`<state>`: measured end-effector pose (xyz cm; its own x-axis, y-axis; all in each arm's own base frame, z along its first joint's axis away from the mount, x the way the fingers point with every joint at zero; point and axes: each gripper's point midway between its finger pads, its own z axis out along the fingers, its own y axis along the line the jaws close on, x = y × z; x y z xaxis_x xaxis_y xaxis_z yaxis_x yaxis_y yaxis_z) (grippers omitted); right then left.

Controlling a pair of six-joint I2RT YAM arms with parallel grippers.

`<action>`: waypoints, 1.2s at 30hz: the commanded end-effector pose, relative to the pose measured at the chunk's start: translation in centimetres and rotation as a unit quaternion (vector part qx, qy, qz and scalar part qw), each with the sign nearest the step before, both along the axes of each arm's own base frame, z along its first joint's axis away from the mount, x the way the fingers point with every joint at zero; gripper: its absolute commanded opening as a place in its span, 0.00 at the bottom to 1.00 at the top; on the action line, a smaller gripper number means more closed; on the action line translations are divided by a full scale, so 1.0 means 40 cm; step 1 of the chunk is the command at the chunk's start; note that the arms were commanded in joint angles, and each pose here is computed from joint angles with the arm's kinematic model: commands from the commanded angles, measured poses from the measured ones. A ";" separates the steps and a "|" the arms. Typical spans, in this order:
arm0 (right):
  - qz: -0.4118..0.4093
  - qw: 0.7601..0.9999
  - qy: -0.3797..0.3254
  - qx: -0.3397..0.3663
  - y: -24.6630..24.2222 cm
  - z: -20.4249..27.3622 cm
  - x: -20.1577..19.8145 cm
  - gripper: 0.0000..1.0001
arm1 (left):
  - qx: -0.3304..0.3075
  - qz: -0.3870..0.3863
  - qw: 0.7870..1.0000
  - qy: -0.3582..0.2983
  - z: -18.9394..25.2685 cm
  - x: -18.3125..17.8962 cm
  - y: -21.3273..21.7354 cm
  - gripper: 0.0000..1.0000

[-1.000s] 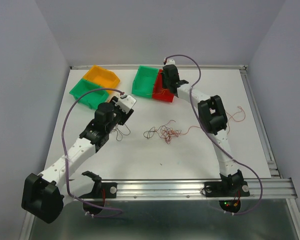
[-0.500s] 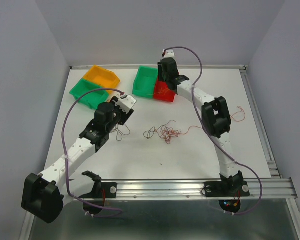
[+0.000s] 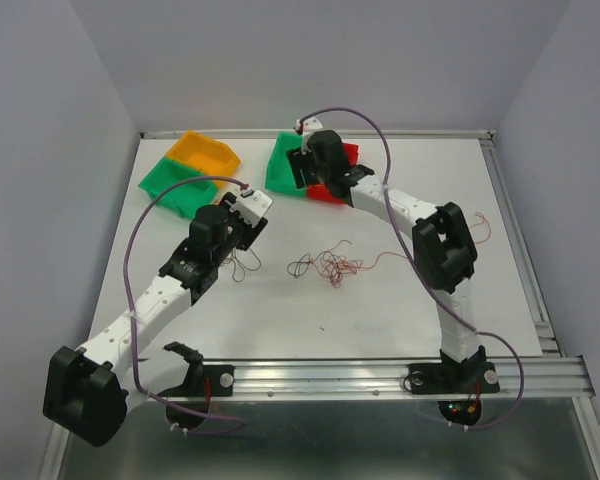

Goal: Untangle the cables

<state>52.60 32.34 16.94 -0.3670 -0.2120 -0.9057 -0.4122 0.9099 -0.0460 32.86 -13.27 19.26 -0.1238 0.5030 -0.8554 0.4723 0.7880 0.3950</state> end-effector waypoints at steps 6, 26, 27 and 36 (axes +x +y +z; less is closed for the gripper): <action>0.141 0.986 -0.018 -0.082 0.098 -0.060 -0.075 0.68 | -0.044 0.067 0.997 -0.022 0.052 0.048 0.081 0.67; 0.126 0.971 -0.057 -0.193 0.094 -0.191 0.011 0.43 | -0.061 0.047 0.997 -0.022 0.069 0.045 0.097 0.67; 0.121 0.972 -0.059 -0.194 0.085 -0.192 0.012 0.40 | -0.061 0.045 0.997 -0.024 0.072 0.044 0.095 0.67; 0.091 0.977 -0.116 -0.156 0.074 -0.097 0.011 0.04 | -0.061 0.033 0.997 -0.020 0.066 0.040 0.086 0.67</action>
<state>52.36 34.59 6.57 -0.1918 -0.6192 -0.7615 -0.5870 0.6942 -0.4166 34.17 -9.48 19.18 -0.1925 0.4108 -0.8912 0.4099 0.8588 0.3073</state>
